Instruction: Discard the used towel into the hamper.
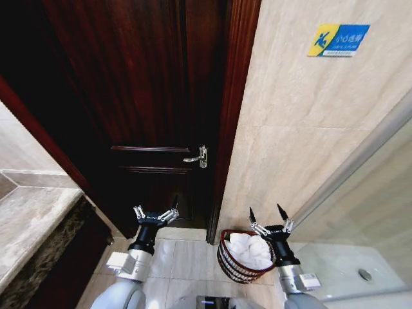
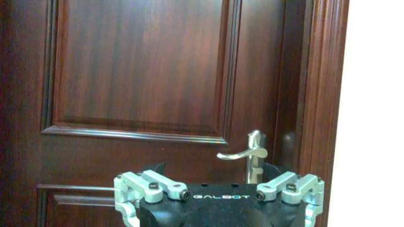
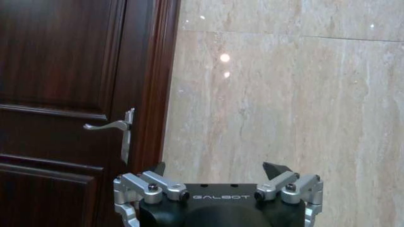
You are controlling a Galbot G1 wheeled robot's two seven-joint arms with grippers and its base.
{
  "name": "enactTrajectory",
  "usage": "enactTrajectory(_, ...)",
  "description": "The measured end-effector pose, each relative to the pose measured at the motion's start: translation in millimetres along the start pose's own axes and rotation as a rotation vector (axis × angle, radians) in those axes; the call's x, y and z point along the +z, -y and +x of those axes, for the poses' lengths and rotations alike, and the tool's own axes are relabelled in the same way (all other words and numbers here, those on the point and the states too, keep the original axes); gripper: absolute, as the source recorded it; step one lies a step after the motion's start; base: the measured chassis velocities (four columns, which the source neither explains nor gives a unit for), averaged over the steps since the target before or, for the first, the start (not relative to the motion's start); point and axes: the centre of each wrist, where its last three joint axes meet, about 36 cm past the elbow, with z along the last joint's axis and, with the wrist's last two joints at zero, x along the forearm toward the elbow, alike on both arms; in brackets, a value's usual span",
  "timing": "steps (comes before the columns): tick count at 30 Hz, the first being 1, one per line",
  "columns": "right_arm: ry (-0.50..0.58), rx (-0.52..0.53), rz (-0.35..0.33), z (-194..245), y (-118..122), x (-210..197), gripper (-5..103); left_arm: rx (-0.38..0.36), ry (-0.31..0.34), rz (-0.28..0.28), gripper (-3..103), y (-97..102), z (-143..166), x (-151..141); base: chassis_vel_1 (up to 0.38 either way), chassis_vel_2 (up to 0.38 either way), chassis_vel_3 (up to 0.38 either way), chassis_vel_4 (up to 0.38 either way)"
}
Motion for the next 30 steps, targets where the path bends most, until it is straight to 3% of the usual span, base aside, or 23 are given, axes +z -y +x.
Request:
enactTrajectory(13, 0.0, 0.0, 0.0, 0.0, 0.0, 0.0, 100, 0.0, 0.0, 0.0, 100, 0.0, 0.0, 0.0, 0.035, -0.042, -0.033, 0.033)
enactTrajectory(30, 0.0, 0.0, 0.0, 0.1, 0.0, 0.0, 100, 0.0, 0.0, 0.0, 100, 0.0, 0.0, 0.0, 0.209, -0.207, -0.207, 0.211)
